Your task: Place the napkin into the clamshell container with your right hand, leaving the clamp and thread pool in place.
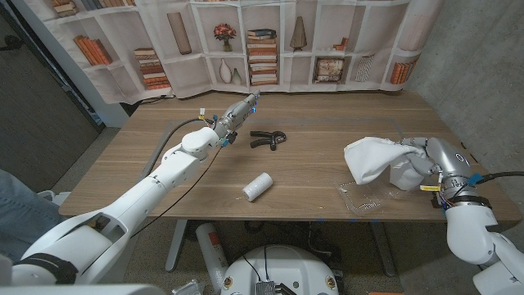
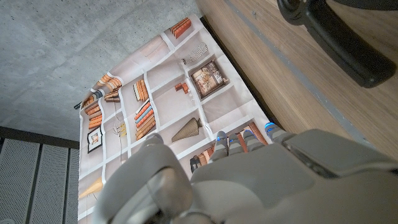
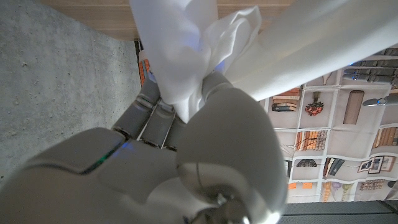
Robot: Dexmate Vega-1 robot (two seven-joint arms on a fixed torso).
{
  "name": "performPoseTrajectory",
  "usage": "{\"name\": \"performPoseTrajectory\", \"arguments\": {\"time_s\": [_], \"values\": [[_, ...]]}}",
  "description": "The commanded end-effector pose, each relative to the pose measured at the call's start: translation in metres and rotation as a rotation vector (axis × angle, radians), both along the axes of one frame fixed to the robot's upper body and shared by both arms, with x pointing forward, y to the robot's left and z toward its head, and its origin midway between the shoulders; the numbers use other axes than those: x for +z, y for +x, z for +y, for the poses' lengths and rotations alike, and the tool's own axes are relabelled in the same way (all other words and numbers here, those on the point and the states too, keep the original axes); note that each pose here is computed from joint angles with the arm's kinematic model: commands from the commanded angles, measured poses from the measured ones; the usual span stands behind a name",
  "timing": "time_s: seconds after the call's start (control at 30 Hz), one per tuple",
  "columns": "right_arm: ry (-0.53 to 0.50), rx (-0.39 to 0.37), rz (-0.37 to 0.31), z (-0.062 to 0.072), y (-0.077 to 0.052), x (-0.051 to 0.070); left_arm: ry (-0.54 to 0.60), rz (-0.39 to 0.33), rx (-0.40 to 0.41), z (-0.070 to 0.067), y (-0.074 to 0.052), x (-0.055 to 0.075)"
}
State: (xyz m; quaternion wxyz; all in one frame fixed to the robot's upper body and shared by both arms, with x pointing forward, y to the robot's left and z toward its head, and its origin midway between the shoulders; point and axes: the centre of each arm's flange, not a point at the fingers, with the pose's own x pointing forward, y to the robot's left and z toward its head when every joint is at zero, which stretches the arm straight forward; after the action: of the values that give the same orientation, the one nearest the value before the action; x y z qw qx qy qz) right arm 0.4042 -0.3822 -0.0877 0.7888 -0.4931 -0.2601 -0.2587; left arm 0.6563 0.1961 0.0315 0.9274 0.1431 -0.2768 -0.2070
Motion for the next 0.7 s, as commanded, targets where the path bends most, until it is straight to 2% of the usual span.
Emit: {"name": "performPoseTrajectory", "arguments": {"time_s": [0.03,0.7], "values": [[0.015,0.006,0.02,-0.001,0.006,-0.005,-0.006,-0.001,0.009,0.004,-0.002,0.0],[0.067,0.027,0.053,-0.005,0.016,-0.02,0.004,0.014,0.016,0.005,-0.004,-0.007]]}}
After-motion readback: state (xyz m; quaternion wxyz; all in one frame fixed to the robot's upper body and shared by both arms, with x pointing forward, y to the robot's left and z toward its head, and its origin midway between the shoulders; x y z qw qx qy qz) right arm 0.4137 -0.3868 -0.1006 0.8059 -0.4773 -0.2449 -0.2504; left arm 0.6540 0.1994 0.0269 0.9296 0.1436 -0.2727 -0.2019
